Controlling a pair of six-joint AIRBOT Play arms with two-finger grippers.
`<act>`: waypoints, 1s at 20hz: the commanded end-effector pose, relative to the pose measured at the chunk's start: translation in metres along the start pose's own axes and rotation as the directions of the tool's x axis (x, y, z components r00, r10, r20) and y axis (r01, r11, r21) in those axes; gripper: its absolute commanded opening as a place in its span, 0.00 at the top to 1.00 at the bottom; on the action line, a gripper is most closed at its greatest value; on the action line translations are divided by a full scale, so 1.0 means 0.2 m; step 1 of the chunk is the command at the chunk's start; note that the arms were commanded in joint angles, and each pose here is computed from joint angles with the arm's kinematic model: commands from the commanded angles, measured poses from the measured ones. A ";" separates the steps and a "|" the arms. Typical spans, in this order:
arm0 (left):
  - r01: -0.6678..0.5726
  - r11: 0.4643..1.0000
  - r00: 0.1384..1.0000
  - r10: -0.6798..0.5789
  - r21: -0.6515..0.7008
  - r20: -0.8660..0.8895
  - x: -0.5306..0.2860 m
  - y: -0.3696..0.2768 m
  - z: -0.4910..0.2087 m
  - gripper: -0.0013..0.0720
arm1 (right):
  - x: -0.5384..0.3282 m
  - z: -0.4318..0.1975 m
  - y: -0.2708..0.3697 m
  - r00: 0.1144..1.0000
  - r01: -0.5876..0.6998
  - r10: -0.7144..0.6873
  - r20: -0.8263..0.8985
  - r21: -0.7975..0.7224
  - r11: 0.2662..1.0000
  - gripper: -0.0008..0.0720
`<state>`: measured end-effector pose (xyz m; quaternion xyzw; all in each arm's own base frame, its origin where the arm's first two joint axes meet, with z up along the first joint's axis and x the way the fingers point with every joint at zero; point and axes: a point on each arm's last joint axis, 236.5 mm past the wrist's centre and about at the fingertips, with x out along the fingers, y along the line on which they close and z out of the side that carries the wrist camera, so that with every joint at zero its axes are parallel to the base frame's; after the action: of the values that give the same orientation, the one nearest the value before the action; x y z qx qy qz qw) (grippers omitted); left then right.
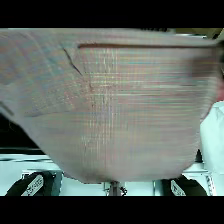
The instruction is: Fold the shirts.
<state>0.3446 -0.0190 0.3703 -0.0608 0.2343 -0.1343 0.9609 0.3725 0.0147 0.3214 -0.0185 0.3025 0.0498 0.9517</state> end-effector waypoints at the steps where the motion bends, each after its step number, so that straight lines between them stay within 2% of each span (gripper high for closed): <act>1: 0.050 0.989 0.955 -0.088 -0.136 -0.285 0.61 0.24 -0.38 0.95 | 0.71 -0.25 -0.06 0.964 -0.012 0.021 -0.265 0.033 0.999 0.92; 4: 0.070 0.978 0.916 -0.140 -0.194 -0.375 1.14 0.33 -0.62 0.95 | 1.26 -0.42 -0.08 0.949 -0.009 0.050 -0.312 0.134 0.991 0.92; 6: 0.039 0.973 0.926 -0.120 -0.227 -0.357 1.45 0.41 -0.73 0.95 | 1.53 -0.53 -0.11 0.947 0.017 0.044 -0.319 0.188 0.982 0.92; 9: -0.013 0.972 0.958 -0.055 -0.235 -0.282 1.77 0.51 -0.79 0.95 | 1.81 -0.55 -0.13 0.974 0.011 0.041 -0.221 0.230 0.973 0.92; 13: -0.084 0.970 0.990 0.056 -0.227 -0.128 2.02 0.62 -0.76 0.95 | 2.03 -0.46 -0.15 0.999 -0.020 0.034 -0.038 0.324 0.946 0.92; 15: -0.096 0.966 0.991 0.070 -0.240 -0.115 2.09 0.62 -0.81 0.94 | 2.09 -0.47 -0.13 0.999 -0.043 0.049 -0.007 0.385 0.922 0.92; 17: -0.089 0.966 0.986 0.052 -0.242 -0.157 2.14 0.59 -0.91 0.95 | 2.13 -0.53 -0.11 0.997 -0.048 0.068 -0.034 0.414 0.909 0.92; 20: -0.057 0.970 0.956 -0.015 -0.236 -0.292 2.13 0.52 -1.09 0.94 | 2.13 -0.70 -0.05 0.979 -0.047 0.124 -0.161 0.410 0.911 0.92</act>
<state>0.6423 -0.0404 -0.0002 -0.1569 0.3476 -0.0854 0.9205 0.6484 0.0217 -0.0184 0.1702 0.3586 0.0165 0.9177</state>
